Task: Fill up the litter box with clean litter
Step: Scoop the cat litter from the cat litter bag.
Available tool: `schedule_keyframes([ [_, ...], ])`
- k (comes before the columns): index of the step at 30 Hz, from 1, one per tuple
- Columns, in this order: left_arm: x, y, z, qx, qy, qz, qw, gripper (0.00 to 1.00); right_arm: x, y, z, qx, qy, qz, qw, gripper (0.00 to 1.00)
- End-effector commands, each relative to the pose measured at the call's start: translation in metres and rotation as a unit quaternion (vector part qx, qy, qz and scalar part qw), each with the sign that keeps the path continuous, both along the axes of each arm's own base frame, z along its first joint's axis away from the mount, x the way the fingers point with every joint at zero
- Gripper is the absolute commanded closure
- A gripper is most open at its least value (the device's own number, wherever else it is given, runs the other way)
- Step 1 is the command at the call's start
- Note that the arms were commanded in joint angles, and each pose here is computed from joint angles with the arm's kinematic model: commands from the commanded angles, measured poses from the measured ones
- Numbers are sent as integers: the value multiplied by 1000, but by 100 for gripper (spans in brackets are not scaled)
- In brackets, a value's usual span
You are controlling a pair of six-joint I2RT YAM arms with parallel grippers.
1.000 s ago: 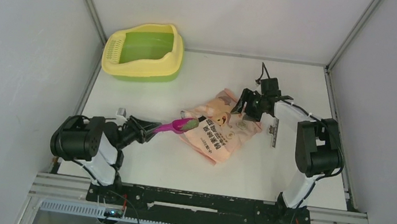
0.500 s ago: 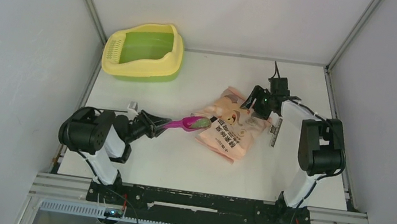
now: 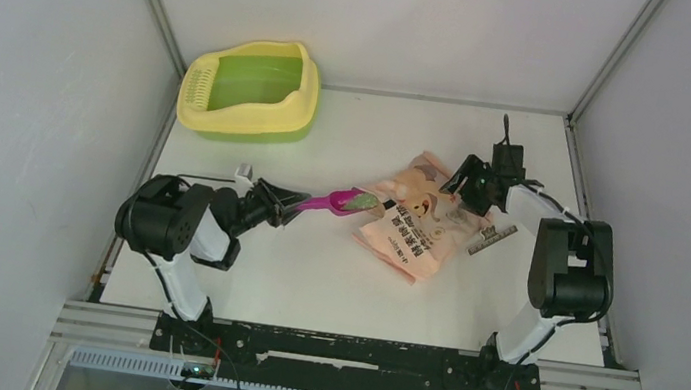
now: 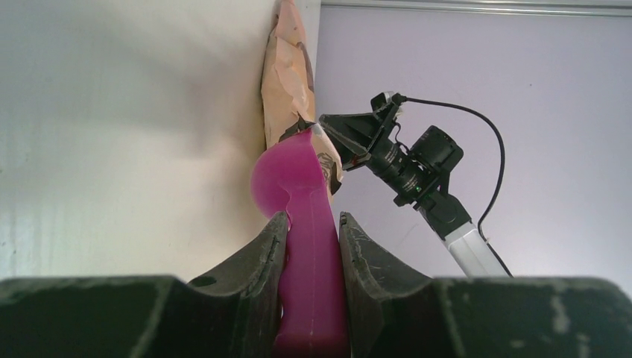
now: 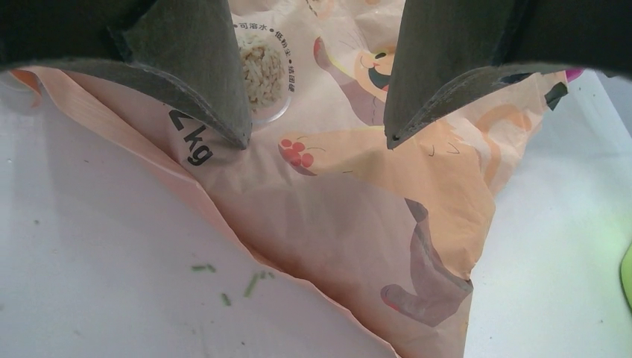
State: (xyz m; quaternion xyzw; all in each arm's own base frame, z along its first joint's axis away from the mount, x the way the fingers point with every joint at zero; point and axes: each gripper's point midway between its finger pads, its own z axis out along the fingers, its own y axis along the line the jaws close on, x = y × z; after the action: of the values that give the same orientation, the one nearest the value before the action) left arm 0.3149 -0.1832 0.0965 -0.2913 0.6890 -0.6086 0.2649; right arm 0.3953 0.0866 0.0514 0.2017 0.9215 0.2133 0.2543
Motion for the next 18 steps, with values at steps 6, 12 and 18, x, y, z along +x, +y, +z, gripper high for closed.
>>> schedule_keyframes([
  [6,7,-5,24,-16,-43,-1,999,100,-12,-15,20,-23,-3,-10,1000,26],
  [12,-12,-3,20,-14,-30,-6,999,100,-11,-8,54,-11,-38,5,999,26],
  [18,-25,-1,30,-24,-35,-7,999,100,-11,-4,77,-3,-57,14,998,26],
])
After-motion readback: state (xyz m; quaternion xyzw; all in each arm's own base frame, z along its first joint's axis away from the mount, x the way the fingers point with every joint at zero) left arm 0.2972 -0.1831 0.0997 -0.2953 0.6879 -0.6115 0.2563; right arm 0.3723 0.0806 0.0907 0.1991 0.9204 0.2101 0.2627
